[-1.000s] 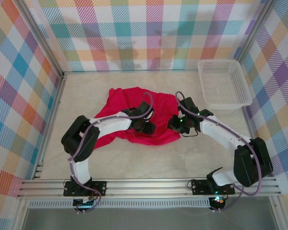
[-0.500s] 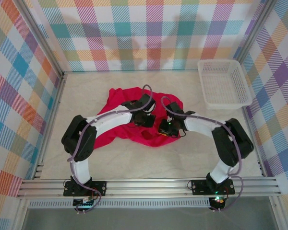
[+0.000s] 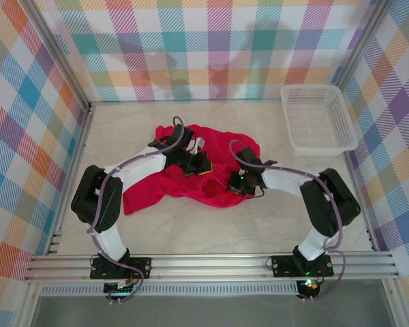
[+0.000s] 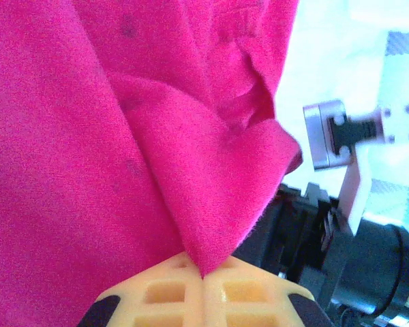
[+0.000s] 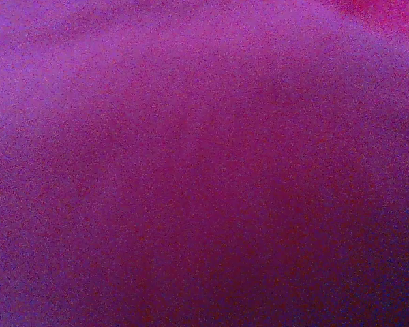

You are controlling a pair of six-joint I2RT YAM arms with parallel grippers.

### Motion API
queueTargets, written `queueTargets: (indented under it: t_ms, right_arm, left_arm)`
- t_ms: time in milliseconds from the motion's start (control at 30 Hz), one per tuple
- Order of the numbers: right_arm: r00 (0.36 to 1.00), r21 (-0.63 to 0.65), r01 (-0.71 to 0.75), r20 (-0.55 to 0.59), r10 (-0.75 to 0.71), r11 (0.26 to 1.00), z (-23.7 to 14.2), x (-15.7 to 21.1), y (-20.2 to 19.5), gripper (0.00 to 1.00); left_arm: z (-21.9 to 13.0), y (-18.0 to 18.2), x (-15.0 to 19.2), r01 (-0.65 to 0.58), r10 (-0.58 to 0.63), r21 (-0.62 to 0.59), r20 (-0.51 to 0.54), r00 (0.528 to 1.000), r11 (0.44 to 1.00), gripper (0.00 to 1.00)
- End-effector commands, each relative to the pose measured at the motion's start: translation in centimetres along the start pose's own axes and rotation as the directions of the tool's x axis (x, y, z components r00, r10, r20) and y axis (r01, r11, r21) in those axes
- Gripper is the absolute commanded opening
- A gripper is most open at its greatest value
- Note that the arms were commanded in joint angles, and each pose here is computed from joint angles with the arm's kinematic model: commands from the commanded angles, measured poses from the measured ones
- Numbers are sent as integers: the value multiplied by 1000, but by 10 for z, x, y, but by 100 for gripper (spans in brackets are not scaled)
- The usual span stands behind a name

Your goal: Fold the inside-out t-shirt

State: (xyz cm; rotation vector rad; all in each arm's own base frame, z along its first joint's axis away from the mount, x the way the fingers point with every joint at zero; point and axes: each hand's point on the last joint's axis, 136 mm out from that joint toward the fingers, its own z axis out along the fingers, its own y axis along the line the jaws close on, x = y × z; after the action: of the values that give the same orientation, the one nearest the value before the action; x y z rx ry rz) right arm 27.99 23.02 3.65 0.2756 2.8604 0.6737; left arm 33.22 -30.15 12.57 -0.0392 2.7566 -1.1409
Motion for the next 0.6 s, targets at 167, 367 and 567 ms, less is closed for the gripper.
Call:
queueTargets:
  t_ms: [167, 367, 567]
  right_arm:
    - [981, -175, 163, 136, -141, 971, -32, -4, 52, 35]
    - [974, -145, 201, 140, -181, 969, -11, -16, 64, 49]
    - [961, -55, 227, 177, -215, 972, 10, -44, 68, 44]
  left_arm:
    - [6, 3, -20, 79, -80, 38, 2, 997, 996, 0]
    - [9, 8, -21, 92, -91, 29, -6, 996, 995, 0]
    - [-2, 10, -28, 104, -104, 33, 16, 994, 994, 0]
